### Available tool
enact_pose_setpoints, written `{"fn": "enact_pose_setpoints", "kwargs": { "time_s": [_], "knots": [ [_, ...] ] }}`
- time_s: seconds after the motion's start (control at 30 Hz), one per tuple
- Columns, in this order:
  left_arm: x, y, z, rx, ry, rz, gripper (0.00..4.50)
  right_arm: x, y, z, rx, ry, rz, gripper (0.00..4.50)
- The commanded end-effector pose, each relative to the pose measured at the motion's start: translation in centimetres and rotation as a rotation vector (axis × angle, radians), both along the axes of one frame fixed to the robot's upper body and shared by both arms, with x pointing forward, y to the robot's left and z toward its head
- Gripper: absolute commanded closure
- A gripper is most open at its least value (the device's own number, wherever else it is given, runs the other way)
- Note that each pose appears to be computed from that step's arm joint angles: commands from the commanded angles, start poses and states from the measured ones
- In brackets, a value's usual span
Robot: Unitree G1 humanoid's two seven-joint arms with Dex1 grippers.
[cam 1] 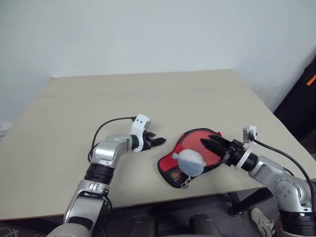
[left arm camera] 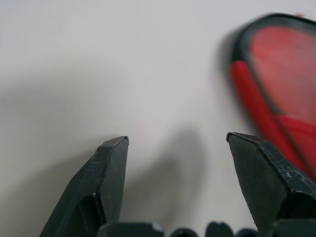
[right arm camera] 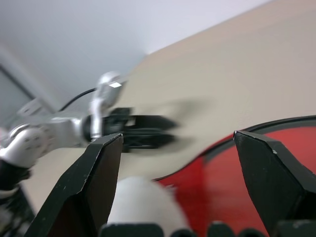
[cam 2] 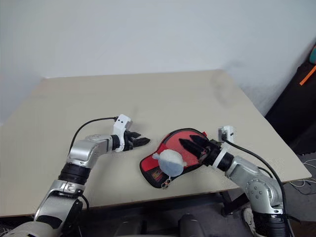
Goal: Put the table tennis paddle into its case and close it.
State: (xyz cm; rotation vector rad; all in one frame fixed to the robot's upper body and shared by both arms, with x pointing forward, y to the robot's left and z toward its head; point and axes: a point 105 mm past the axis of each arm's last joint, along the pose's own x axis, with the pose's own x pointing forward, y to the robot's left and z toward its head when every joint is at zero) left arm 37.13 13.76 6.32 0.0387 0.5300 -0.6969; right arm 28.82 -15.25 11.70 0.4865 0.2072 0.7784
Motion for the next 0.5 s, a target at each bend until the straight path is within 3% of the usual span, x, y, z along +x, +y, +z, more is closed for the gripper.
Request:
{"fn": "enact_pose_setpoints", "kwargs": {
  "time_s": [0.03,0.23,0.33,0.5],
  "knots": [
    [1.2,3.8,3.1,0.034,-0.13,0.069,1.05,1.8,-3.4,3.0,0.002,-0.12,-0.109,0.63],
    [0.3,9.0,3.0,0.111,-0.213,0.202,1.05,4.2,-7.4,2.9,-0.042,-0.15,-0.278,0.63],
    [-1.0,11.3,1.2,0.115,-0.163,0.307,1.05,5.6,-9.8,1.9,-0.032,-0.116,-0.423,0.63],
    [-2.8,11.7,-2.7,0.157,-0.082,0.366,1.05,6.7,-9.9,1.2,-0.021,-0.121,-0.457,0.63]
  ]
}}
